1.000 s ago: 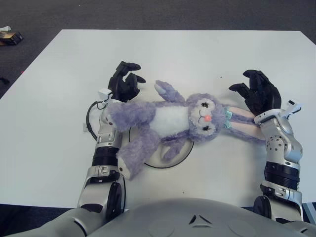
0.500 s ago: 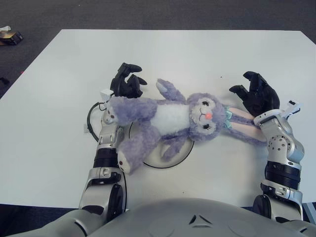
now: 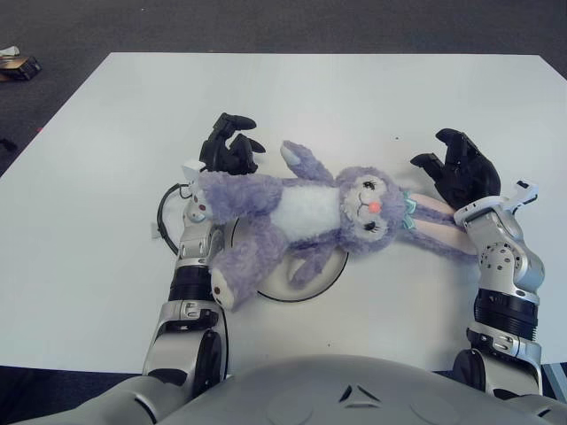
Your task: Put the doll into the plate.
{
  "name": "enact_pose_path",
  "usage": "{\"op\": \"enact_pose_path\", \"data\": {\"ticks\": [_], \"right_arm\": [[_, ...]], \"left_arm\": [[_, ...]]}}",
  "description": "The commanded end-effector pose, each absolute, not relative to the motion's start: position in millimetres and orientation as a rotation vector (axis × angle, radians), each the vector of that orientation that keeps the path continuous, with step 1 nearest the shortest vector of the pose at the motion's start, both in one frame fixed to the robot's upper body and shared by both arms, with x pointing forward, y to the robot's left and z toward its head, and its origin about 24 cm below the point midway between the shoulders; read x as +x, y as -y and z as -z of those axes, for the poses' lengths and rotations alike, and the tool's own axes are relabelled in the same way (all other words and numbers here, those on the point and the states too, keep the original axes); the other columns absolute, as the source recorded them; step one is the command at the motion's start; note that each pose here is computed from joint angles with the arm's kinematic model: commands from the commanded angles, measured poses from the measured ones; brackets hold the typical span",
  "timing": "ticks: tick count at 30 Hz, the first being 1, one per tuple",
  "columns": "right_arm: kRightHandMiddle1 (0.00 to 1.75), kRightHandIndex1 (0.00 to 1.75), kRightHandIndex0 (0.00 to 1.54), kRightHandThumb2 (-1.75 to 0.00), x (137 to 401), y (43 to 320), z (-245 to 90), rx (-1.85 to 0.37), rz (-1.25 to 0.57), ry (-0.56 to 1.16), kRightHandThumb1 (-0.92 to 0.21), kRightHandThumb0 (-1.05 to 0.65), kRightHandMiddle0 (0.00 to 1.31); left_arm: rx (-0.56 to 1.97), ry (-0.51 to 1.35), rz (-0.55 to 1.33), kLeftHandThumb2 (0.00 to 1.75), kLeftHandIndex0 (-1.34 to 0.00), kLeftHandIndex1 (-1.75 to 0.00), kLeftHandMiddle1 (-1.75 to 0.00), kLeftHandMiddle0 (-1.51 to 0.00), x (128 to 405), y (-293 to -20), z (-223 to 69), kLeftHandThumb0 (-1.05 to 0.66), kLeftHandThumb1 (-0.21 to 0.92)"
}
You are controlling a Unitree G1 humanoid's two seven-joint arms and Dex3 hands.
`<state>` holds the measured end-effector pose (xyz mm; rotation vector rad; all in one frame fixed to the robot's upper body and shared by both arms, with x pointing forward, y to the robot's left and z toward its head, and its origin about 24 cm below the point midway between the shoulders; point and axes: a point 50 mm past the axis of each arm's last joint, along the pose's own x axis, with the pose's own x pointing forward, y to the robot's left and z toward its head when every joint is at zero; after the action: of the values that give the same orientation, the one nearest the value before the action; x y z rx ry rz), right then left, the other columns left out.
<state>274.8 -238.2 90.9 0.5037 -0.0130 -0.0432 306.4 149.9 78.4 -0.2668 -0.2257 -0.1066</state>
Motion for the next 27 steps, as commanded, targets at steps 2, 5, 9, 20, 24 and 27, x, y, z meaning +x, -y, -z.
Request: {"op": "enact_pose_path", "data": {"ticks": [2, 5, 9, 20, 24, 27], "right_arm": [[1.36, 1.59, 0.59, -0.92, 273.9, 235.9, -90.8, 0.477, 0.05, 0.034, -0.5, -0.01, 0.54], [1.4, 1.64, 0.57, -0.99, 273.4, 233.7, -87.8, 0.441, 0.056, 0.041, -0.47, -0.01, 0.53], [1.47, 1.69, 0.54, -1.06, 271.4, 228.1, -85.5, 0.276, 0.129, 0.077, -0.44, -0.01, 0.51], [1.71, 1.74, 0.49, -1.2, 269.4, 216.4, -77.9, 0.126, 0.297, 0.154, -0.41, -0.01, 0.4], [1.74, 1.71, 0.52, -1.21, 269.0, 215.5, -76.8, 0.052, 0.327, 0.184, -0.4, -0.01, 0.38], [1.74, 1.69, 0.57, -1.24, 268.6, 213.9, -75.0, -0.014, 0.334, 0.217, -0.37, -0.01, 0.38]], "left_arm": [[-0.266, 0.202, 0.092, 1.11, -0.36, -1.6, -1.75, -0.52, 304.3, -150.9, -74.9, -0.01, 0.47], [-0.269, 0.199, 0.091, 1.11, -0.37, -1.6, -1.75, -0.52, 304.2, -150.7, -74.8, -0.01, 0.47], [-0.27, 0.196, 0.09, 1.11, -0.37, -1.6, -1.75, -0.52, 304.0, -150.5, -74.7, -0.01, 0.46], [-0.276, 0.191, 0.088, 1.11, -0.38, -1.6, -1.75, -0.52, 303.4, -150.0, -74.5, -0.01, 0.46], [-0.279, 0.19, 0.087, 1.11, -0.38, -1.6, -1.75, -0.52, 303.2, -149.9, -74.3, -0.01, 0.46], [-0.281, 0.19, 0.087, 1.11, -0.38, -1.59, -1.75, -0.52, 303.3, -149.7, -74.1, -0.01, 0.46]]}}
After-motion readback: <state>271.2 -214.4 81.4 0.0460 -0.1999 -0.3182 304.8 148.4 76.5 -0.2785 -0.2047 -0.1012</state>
